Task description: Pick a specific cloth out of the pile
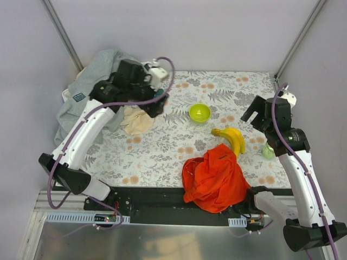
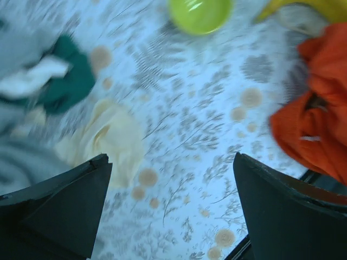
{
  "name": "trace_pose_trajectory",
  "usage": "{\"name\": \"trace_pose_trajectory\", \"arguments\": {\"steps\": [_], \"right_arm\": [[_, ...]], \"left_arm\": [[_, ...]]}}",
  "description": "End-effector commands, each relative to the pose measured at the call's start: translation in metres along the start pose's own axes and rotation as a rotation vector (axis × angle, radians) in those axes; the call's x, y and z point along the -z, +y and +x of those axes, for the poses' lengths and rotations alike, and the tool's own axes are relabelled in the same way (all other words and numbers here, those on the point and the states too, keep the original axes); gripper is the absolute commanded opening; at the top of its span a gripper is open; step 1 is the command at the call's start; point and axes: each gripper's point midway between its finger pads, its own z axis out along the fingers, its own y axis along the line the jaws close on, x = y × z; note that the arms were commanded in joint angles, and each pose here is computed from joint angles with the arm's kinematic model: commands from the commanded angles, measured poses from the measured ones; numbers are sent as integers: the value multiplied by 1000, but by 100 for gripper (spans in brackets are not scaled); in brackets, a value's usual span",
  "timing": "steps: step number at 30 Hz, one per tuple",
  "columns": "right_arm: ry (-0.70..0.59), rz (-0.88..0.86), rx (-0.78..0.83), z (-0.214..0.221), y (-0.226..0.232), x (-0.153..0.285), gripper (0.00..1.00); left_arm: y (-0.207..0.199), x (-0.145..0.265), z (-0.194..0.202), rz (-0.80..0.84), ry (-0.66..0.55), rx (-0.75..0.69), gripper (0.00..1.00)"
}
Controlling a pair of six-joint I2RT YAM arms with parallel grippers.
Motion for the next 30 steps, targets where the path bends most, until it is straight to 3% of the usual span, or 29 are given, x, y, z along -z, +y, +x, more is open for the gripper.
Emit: {"name": "trace_pose_trajectory", "arguments": {"steps": [1,7,15,24,30], "right_arm": [[-14,-68,-7,1,15,-15,99],[0,-72,-4,14,20,-40,99],[-27,-9,17,31,6,-68,99],[-58,31,-1,37,-2,-81,99],[-61,31,-4,40,-2,-85,99]], "left_arm": [[92,24,70,-271,35,289,99],[152,47,159,-515,-10,522,99],[178,47,252,-802,-18,681,99],[174,29,289,-863,-99,722,99],[172,27,284,-841,-135,707,99]]}}
